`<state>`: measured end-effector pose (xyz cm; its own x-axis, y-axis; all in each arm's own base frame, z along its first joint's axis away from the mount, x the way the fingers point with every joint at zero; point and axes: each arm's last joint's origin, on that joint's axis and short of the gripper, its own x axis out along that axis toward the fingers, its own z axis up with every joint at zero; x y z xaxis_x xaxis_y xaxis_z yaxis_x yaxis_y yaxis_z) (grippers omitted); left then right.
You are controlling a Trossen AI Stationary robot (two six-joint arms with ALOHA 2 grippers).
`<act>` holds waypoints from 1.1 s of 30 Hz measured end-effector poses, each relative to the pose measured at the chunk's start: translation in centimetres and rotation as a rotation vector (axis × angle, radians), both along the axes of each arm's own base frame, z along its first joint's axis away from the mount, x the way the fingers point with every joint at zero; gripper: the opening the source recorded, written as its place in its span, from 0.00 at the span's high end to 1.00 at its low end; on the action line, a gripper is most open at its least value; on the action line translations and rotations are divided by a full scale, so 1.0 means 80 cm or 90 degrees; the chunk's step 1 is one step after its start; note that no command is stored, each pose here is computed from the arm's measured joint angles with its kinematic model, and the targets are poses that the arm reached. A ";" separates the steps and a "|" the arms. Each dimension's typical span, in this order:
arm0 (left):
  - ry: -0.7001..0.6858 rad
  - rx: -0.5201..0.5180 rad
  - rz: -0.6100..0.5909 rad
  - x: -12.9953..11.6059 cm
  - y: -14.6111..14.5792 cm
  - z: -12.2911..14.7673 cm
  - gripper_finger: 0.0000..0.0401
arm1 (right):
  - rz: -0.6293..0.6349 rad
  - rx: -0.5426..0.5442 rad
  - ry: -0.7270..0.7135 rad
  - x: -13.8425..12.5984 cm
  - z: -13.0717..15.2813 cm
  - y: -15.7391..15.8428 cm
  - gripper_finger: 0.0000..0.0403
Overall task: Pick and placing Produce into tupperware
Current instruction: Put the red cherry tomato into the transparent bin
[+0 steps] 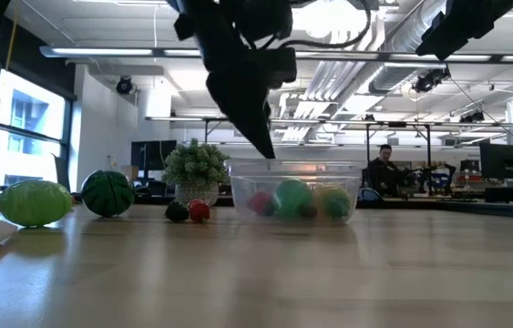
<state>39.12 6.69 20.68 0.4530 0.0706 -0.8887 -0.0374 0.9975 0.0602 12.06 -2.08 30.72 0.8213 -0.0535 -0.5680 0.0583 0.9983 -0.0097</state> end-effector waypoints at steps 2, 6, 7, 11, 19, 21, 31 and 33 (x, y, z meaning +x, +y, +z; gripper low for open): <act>0.007 -0.003 0.003 0.002 0.000 0.014 0.22 | 0.000 0.000 0.000 0.000 0.000 0.000 1.00; 0.047 -0.011 0.034 -0.001 0.000 0.046 0.25 | 0.000 0.000 0.000 0.000 0.000 0.000 1.00; 0.058 -0.018 0.049 -0.004 0.000 0.056 0.26 | 0.000 0.000 0.000 0.000 0.000 0.000 1.00; 0.105 -0.046 0.108 -0.019 -0.002 0.087 0.29 | 0.000 0.000 0.000 0.000 0.000 0.000 1.00; 0.094 -0.048 0.163 -0.065 -0.009 0.105 0.32 | 0.000 0.000 0.001 0.000 0.000 0.000 1.00; 0.070 -0.039 0.162 -0.079 -0.011 0.097 0.32 | 0.000 0.000 0.000 0.000 0.000 0.000 1.00; -0.051 -0.009 0.101 -0.146 -0.003 -0.004 0.34 | 0.000 0.000 0.001 0.000 0.000 0.000 1.00; -0.050 -0.014 0.104 -0.155 0.002 -0.019 0.34 | 0.000 0.000 0.002 0.000 0.000 0.000 1.00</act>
